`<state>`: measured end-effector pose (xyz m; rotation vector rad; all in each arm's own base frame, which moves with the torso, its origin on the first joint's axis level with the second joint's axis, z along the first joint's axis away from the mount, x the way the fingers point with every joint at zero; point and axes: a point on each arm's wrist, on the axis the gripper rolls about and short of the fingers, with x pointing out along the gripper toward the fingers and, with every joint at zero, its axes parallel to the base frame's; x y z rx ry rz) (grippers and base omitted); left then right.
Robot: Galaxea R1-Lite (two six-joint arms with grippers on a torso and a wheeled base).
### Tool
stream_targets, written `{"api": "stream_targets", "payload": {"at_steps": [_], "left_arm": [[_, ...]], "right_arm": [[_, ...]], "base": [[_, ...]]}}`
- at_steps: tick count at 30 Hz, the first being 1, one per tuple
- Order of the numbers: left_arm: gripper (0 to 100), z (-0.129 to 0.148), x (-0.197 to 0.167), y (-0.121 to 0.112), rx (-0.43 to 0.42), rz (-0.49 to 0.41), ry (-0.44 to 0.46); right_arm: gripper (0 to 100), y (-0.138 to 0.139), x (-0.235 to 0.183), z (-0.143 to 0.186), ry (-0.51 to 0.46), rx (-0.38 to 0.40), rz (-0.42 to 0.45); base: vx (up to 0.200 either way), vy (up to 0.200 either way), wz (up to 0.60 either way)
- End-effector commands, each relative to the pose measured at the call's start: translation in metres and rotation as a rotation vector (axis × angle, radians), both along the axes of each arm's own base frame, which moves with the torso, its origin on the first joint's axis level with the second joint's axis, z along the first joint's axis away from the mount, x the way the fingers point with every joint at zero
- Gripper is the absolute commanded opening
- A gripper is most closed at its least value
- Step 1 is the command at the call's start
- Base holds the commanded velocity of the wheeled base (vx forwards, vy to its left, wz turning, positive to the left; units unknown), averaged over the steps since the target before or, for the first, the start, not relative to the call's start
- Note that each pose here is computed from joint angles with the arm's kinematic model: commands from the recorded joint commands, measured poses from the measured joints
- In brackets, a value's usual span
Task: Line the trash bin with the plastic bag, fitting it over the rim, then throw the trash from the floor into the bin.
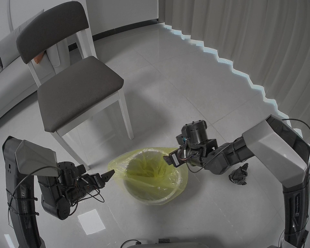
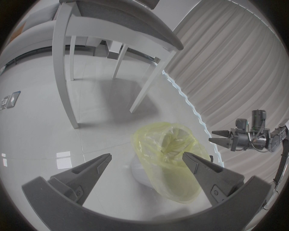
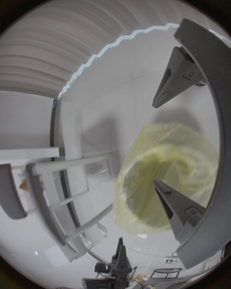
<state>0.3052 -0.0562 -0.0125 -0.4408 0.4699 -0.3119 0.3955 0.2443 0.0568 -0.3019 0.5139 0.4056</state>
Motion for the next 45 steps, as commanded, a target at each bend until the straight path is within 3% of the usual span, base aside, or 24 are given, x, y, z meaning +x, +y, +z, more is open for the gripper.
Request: {"api": "stream_targets", "payload": {"at_steps": [1,13,33,45], "left_arm": [[100,0.016,0.000,0.000,-0.011,0.005,-0.059],[100,0.028,-0.006,0.000,-0.009,0.020,-0.084],[100,0.029,-0.013,0.001,-0.013,0.019,-0.064],[100,0.017,-0.012,-0.007,-0.015,-0.001,-0.029]], "right_arm": [[100,0.028,-0.006,-0.004,-0.010,0.008,0.059],[100,0.066,-0.004,-0.062,0.034,-0.026,0.107],[100,0.085,-0.054,-0.093,0.135,-0.112,0.205],[100,0.104,-0.082,-0.084,0.115,-0.120,0.268]], "base": [[0.000,0.000,0.00],[0.000,0.000,0.00],[0.000,0.000,0.00],[0.000,0.000,0.00]]}}
